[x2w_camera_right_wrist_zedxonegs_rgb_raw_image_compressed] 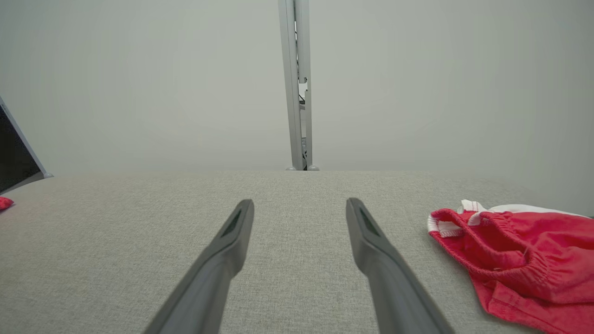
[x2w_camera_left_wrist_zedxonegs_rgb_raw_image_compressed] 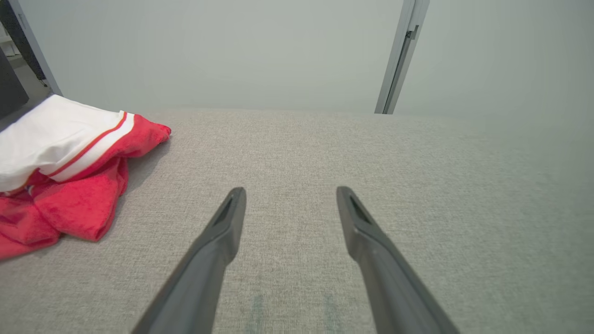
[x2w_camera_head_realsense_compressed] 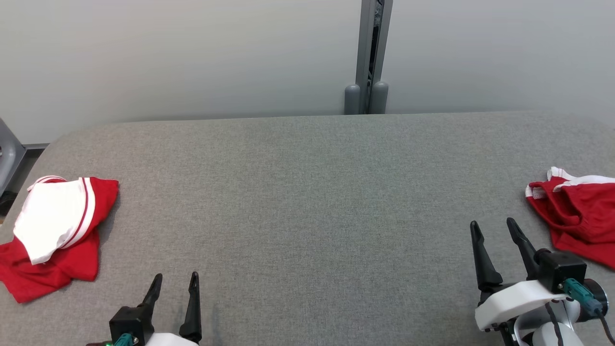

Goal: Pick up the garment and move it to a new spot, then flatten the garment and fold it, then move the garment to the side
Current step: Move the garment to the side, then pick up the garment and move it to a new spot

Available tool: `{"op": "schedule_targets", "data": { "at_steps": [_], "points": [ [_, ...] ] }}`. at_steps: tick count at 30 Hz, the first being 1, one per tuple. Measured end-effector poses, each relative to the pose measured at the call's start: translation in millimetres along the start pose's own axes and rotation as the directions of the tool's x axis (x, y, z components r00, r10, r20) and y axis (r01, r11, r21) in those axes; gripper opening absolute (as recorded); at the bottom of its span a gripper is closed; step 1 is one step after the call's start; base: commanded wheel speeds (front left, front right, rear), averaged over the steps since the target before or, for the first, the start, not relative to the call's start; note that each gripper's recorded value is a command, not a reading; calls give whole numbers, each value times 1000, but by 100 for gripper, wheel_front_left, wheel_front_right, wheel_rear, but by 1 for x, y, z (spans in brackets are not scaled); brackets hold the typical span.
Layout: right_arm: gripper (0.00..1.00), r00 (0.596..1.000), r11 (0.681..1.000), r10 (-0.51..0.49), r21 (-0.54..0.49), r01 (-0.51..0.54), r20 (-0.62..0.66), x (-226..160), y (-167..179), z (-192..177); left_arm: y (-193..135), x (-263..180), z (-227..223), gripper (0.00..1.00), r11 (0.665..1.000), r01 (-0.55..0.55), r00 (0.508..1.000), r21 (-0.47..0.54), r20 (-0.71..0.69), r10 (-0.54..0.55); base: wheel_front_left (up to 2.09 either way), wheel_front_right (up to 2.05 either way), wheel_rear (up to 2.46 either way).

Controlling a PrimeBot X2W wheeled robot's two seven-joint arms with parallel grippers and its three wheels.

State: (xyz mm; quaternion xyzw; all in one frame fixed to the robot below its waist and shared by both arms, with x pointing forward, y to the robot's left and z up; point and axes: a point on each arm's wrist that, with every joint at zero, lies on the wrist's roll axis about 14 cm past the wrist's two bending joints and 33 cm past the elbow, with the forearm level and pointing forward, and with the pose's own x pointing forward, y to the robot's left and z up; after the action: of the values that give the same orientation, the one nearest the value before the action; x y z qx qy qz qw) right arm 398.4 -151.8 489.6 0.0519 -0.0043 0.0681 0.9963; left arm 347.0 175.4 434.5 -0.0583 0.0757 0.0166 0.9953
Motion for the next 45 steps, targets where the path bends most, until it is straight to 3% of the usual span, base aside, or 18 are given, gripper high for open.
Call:
{"op": "schedule_targets", "data": {
  "at_steps": [11,18,24,35,40,45],
  "points": [
    [100,999,999,31,23,-30,-24,0,11,-9,9,-4,3,100,999,-38,999,-22,14,38,0,0,0],
    [100,990,992,128,31,-126,-58,16,44,-22,42,-15,3,100,988,-149,989,-37,13,150,0,0,0],
    [100,967,970,241,51,-237,-85,28,84,-34,80,-36,-1,100,961,-274,962,-43,6,275,0,0,0],
    [100,882,891,453,107,-441,-129,43,168,-54,149,-98,-10,100,862,-505,863,-48,-17,505,0,0,0],
    [100,862,874,485,124,-470,-145,50,181,-65,158,-99,-16,100,850,-523,853,-67,-46,520,0,0,0],
    [100,860,877,480,122,-465,-173,55,178,-79,163,-73,-9,100,861,-501,866,-93,-43,499,0,0,0]
  ]
}}
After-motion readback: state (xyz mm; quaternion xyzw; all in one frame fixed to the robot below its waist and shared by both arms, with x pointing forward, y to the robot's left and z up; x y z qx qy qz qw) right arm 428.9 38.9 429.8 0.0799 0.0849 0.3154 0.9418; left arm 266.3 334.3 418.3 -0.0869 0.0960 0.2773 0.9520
